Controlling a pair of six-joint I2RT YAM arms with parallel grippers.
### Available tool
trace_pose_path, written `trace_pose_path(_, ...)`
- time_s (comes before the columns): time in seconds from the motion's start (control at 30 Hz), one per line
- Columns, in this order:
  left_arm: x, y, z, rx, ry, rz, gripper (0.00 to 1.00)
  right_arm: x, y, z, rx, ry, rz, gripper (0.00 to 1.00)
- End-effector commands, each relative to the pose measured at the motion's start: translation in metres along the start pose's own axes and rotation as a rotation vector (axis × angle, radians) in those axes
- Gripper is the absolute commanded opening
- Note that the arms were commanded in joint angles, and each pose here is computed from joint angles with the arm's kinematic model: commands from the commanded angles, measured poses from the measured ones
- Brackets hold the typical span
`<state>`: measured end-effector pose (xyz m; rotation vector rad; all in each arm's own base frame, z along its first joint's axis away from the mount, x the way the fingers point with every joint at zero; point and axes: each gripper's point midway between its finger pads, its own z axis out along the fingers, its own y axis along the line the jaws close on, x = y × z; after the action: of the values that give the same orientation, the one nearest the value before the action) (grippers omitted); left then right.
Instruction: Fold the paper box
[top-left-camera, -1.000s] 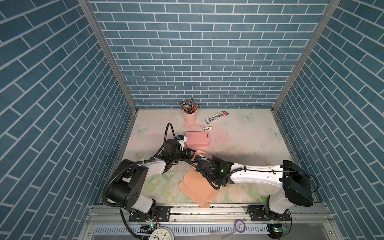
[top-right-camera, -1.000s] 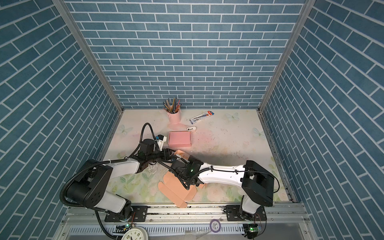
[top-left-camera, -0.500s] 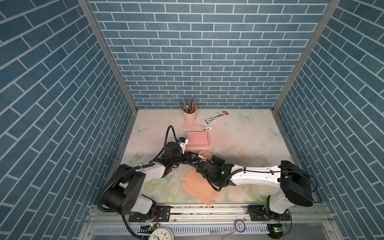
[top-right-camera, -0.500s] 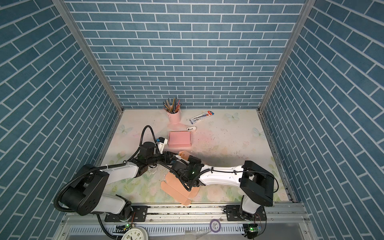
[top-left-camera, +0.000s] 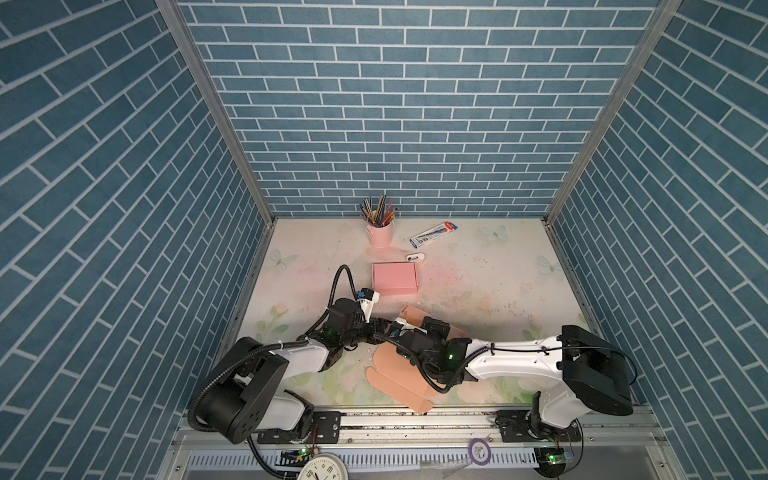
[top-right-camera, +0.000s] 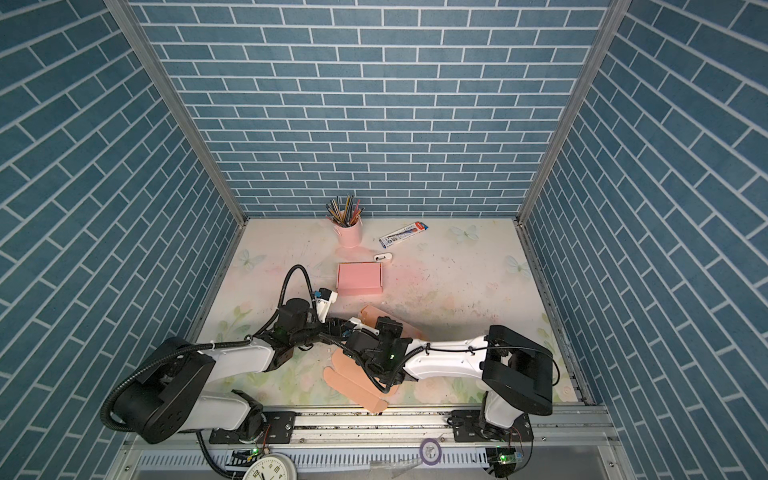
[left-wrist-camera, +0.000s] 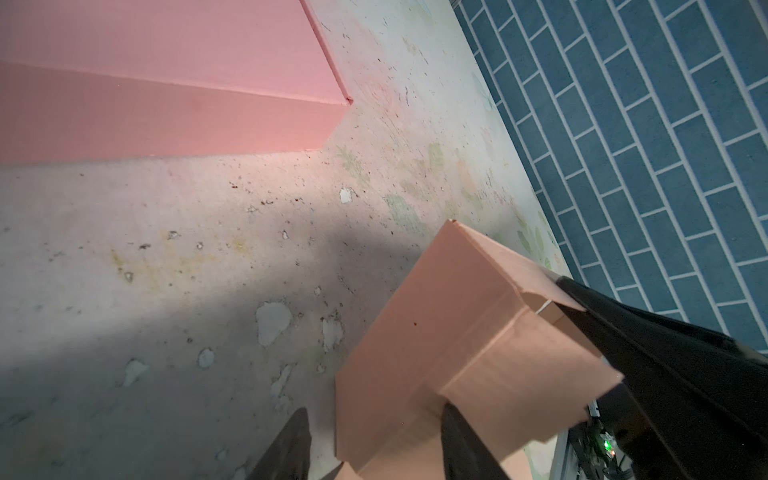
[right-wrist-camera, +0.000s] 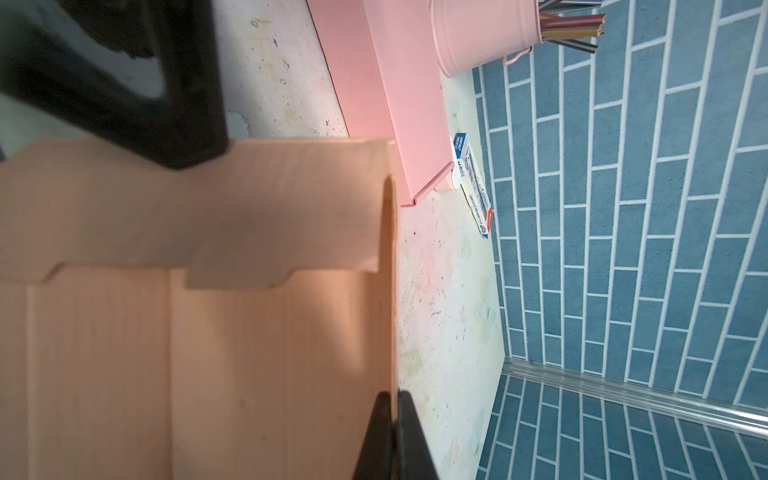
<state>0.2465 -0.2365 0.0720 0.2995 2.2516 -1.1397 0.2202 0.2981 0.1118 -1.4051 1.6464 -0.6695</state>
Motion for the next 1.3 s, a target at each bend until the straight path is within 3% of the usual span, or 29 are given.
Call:
trace_pose_path(0.0,-0.006,-0.013,-0.002,0.023,-0.043,0.083,0.52,-0.011,-0.009,-0.009,0.017,-0.054,0.008,0.0)
trace_pose_path(0.73,0.012,-0.012,-0.004,-0.057,-0.051,0.188,0.54,-0.016,0.007,-0.024,0.04,-0.091,-0.065,0.0)
trace_pose_path(1.27,0.007,-0.02,-0.004,-0.032,-0.146,0.221,0.5,-0.017,0.027,-0.026,0.007,-0.113,-0.091,0.0)
